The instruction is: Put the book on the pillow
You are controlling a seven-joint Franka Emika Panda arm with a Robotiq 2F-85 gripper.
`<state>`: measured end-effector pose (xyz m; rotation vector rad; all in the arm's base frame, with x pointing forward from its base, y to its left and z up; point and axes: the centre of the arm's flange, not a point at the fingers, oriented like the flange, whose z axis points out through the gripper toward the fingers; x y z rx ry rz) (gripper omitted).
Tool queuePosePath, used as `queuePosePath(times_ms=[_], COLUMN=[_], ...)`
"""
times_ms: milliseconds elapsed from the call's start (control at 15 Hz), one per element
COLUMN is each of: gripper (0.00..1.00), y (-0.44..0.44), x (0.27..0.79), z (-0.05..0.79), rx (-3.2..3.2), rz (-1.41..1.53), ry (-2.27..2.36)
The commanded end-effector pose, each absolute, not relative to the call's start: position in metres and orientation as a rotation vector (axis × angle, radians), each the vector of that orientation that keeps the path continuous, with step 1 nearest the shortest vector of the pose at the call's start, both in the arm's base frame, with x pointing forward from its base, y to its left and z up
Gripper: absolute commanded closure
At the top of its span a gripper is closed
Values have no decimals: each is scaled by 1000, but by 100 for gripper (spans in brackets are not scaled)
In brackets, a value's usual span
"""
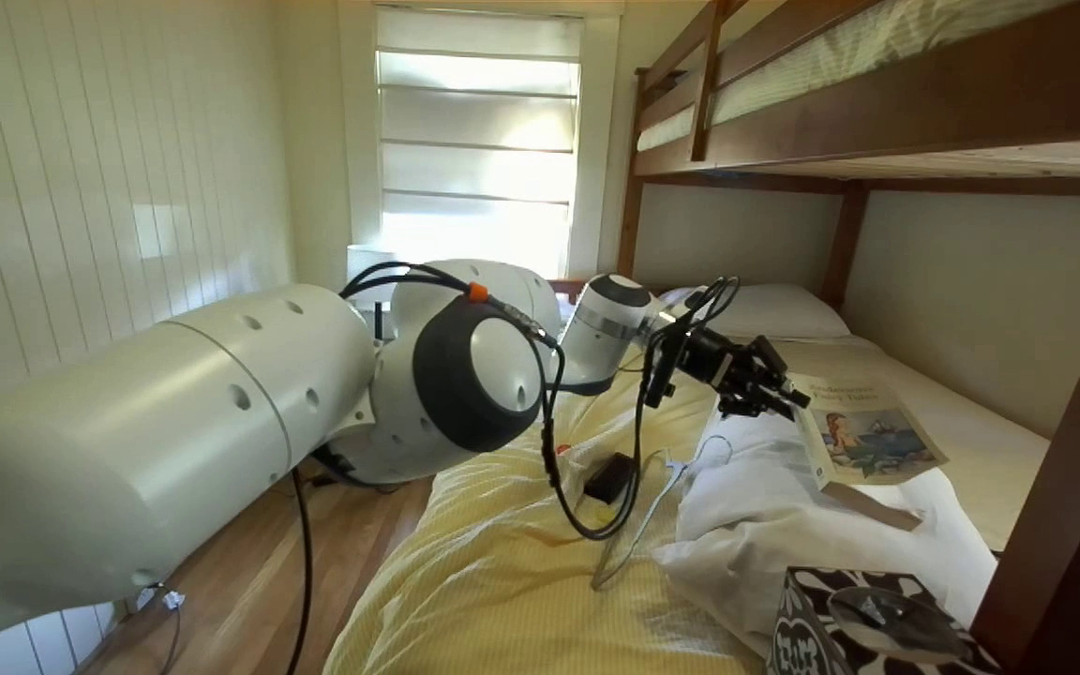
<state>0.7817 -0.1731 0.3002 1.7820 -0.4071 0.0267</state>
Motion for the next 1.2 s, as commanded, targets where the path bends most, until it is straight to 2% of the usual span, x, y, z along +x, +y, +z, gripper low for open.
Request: queuePosePath(times_ms=[0,333,467,800,1067,1133], gripper=[44,9,0,0,0,0], y=[-164,-98,-57,13,7,31], x=[750,746,742,736,744,792], z=[280,290,310,371,376,389], rx=[1774,1913,2001,2242,2433,2333], rz=[-75,14,91,184,269,243], ry=[-442,-448,-458,-425,-413,-434])
